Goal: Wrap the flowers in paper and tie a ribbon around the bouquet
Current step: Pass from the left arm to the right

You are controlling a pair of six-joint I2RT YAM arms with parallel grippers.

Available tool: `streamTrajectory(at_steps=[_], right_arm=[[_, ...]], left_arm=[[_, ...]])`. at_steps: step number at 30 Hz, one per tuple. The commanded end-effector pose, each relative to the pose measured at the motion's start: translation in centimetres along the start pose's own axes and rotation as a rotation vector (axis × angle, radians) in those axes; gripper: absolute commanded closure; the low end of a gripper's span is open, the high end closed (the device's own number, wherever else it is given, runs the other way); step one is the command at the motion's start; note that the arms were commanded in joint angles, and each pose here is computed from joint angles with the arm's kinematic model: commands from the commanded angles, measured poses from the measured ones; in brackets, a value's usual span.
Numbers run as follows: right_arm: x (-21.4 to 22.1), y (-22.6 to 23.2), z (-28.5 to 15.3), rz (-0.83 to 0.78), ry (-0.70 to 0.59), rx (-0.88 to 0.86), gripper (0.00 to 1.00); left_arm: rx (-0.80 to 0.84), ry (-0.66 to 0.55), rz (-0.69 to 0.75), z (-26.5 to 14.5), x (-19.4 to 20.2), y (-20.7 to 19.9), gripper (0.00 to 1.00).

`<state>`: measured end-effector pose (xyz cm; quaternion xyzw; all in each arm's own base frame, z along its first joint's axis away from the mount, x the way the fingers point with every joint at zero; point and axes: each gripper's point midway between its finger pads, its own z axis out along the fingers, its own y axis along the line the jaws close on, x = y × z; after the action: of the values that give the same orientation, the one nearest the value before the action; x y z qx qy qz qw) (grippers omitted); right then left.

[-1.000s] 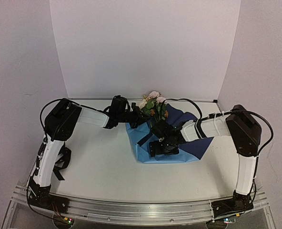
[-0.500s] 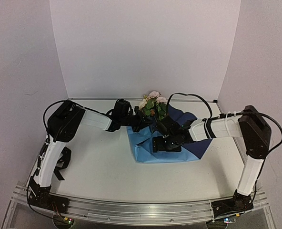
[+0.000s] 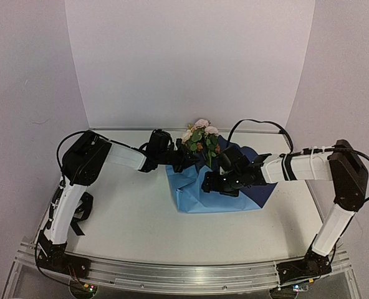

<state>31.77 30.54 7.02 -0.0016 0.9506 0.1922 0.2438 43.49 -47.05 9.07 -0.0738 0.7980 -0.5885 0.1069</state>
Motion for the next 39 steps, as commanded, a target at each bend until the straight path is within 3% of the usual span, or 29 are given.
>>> streamTrajectory(at_steps=[1, 7, 14, 25, 33, 39], right_arm=[[-2.4, 2.7, -1.1, 0.070, -0.020, -0.171, 0.18], [-3.8, 3.5, -0.5, 0.141, -0.014, -0.313, 0.17], [-4.7, 4.7, 0.6, 0.158, 0.011, -0.360, 0.16], [-5.4, 5.5, 3.0, 0.143, 0.030, -0.364, 0.29], [-6.6, 5.0, 3.9, 0.154, 0.014, -0.351, 0.52], [-6.9, 4.8, 4.0, 0.149, -0.004, -0.337, 0.88]], left_arm=[[0.048, -0.001, 0.051, 0.4, -0.3, -1.5, 1.00], [0.048, 0.001, 0.052, 0.4, -0.3, -1.6, 1.00], [0.042, 0.005, 0.061, 0.4, -0.3, -1.9, 1.00], [0.052, 0.053, 0.062, 1.0, 0.6, -1.9, 1.00], [0.048, 0.083, 0.073, 1.1, 1.5, -2.2, 0.99], [0.042, 0.100, 0.087, 1.2, 1.9, -2.4, 0.91]])
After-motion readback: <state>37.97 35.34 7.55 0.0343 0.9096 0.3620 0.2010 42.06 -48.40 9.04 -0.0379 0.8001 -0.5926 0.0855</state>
